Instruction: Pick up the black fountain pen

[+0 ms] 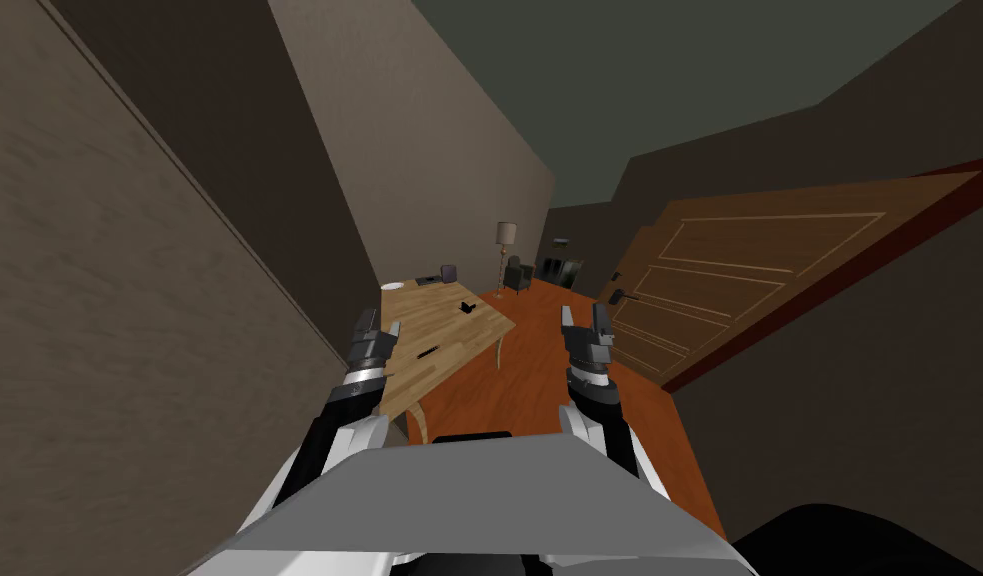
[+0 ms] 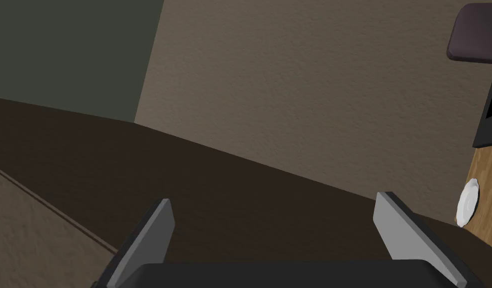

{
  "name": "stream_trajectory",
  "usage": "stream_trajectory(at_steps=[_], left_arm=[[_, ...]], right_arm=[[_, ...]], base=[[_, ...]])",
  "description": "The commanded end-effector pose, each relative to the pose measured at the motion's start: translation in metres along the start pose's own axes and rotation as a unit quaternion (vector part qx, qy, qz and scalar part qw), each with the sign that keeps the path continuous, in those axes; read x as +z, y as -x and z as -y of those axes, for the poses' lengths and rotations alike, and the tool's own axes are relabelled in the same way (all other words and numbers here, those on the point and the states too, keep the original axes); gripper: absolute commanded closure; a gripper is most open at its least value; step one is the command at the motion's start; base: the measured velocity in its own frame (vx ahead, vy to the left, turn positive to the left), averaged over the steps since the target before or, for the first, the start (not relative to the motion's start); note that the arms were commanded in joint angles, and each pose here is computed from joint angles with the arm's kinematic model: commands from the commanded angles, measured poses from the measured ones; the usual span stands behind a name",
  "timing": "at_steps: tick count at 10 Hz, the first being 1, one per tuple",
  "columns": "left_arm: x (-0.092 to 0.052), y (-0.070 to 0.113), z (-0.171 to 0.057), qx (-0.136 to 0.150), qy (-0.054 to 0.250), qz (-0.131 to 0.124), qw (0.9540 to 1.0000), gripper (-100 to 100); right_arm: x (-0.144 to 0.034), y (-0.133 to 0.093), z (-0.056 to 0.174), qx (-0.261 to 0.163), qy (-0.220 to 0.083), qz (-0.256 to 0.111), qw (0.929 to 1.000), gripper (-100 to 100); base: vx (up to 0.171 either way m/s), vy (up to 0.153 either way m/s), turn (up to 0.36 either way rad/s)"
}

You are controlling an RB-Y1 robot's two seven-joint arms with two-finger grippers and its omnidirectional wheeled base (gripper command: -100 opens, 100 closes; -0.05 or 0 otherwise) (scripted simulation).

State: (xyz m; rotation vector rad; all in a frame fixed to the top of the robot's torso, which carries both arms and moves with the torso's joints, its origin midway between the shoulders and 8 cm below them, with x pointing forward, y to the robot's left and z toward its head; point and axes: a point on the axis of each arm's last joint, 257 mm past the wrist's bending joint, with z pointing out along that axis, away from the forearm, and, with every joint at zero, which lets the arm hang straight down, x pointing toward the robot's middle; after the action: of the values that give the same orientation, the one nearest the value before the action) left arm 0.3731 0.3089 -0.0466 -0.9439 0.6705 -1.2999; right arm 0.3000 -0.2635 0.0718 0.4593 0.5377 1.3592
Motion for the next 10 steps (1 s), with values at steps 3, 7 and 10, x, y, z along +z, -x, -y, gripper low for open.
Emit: stream_trajectory(at_steps=[3, 7, 10], left_arm=[[0.001, 0.006, -0.023, 0.022, 0.038, -0.029, 0.9986, -100], [0.001, 0.028, -0.060, 0.036, 0.097, -0.033, 0.9941, -100], [-0.001, 0.053, -0.089, 0.039, 0.146, -0.021, 0.9883, -100]], right_arm=[[0.000, 0.000, 0.000, 0.000, 0.000, 0.000, 1.0000, 0], [0.000, 0.000, 0.000, 0.000, 0.000, 0.000, 1.0000, 0], [0.000, 0.000, 0.000, 0.000, 0.000, 0.000, 1.0000, 0]], base=[[-0.005, -0.019, -0.061], [-0.012, -0.043, -0.087], [-0.006, -0.039, -0.104]])
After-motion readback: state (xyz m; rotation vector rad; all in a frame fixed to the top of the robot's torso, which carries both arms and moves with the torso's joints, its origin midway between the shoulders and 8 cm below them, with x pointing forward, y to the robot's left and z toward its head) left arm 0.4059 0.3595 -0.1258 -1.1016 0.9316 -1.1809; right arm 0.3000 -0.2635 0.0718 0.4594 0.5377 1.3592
